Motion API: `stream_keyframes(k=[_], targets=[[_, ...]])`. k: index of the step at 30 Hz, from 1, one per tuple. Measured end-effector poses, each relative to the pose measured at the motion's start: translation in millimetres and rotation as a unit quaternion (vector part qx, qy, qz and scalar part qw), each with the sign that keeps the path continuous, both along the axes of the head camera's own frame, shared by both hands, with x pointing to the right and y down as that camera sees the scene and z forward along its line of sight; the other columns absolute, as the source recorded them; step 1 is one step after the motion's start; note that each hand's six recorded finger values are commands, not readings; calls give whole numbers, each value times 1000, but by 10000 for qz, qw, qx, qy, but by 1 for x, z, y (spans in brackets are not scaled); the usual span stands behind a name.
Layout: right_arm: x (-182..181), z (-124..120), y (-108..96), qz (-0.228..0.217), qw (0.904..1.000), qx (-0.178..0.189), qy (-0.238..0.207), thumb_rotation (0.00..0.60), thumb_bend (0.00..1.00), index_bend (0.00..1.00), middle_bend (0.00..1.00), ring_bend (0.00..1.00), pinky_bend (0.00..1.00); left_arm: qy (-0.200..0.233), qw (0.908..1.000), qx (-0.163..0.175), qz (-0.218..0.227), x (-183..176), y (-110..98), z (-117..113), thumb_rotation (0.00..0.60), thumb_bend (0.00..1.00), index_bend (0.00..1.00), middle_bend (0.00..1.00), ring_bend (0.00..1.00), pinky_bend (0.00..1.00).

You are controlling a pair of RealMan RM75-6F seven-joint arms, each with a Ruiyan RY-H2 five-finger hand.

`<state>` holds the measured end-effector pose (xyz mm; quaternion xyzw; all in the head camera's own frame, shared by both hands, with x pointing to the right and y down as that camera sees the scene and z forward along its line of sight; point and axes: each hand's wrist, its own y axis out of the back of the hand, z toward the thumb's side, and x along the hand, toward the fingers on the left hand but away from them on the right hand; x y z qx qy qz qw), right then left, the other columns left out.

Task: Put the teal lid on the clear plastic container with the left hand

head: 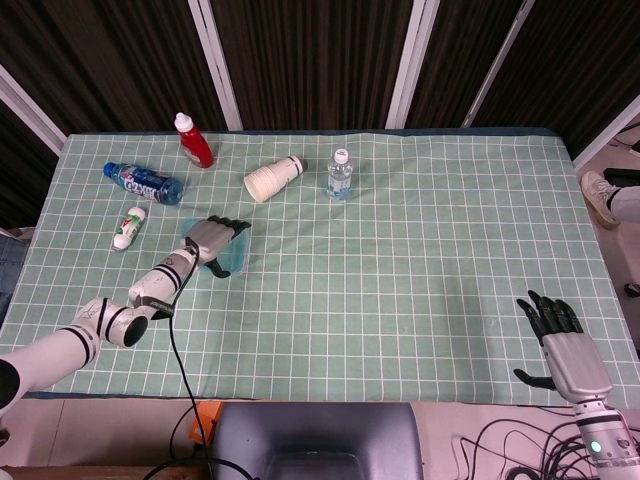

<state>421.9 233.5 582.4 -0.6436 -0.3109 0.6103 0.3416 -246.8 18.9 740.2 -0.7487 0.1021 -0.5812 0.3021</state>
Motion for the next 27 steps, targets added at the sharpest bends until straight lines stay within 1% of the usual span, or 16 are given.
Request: stream_keyframes(k=[8, 27], targets=[[0, 0, 0, 6, 10000, -1, 3, 600, 62, 0, 0, 0, 0, 26, 10000, 23, -40, 0, -1, -2, 600, 270, 14, 637, 751, 711], [1, 0, 0, 9, 10000, 3, 13, 600, 62, 0, 0, 0, 0, -87, 9999, -31, -53, -6, 0, 3, 600, 270, 14, 638, 751, 711]])
